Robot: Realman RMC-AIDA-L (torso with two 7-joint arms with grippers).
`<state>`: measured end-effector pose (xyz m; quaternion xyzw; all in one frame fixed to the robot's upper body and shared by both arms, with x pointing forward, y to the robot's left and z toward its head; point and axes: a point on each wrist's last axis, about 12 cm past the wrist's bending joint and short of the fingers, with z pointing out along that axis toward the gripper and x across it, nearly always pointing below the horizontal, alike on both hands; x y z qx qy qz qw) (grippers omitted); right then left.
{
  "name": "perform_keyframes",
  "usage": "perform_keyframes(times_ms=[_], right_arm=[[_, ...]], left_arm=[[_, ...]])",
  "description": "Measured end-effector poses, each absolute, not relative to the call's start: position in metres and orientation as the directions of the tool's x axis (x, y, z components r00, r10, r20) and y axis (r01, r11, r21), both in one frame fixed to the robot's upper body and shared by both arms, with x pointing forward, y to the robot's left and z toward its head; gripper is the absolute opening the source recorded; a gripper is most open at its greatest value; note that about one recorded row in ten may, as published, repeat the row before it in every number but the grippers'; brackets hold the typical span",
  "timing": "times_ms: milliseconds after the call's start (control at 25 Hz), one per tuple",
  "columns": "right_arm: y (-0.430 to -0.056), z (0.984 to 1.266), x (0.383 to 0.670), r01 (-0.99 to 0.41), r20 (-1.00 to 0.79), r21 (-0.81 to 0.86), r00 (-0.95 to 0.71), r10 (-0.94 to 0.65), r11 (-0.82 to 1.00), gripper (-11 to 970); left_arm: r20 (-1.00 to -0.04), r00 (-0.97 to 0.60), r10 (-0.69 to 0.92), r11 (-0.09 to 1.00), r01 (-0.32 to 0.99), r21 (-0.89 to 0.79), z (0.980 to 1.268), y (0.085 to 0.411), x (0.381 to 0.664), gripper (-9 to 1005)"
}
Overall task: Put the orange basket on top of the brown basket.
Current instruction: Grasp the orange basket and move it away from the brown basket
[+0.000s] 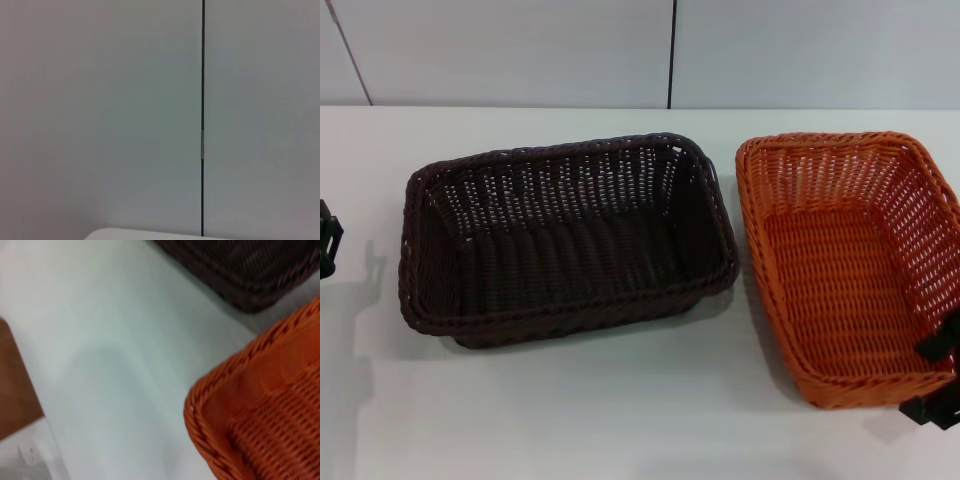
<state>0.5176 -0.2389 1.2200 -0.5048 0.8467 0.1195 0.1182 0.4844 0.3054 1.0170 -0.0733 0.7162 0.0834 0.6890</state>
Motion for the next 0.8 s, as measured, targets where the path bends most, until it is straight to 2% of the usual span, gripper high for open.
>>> perform_keyframes(times_ms=[600,800], right_arm=[[-0.223,1.175,0.533,-0.889,-0.221,0.083,-0.458,-0.861,0.451,703],[-0.224,1.173,0.538,-0.881,-0.227,0.052,-0.469,-0.854,0.470,702]], left_arm=[[-0.999,-0.043,0.011,0.978,-0.208,0.020,1.016,0.303,0.484,813],[-0.999,-0.052,0.010,0.979,-0.205,0.020,1.016,0.303,0.485,813]])
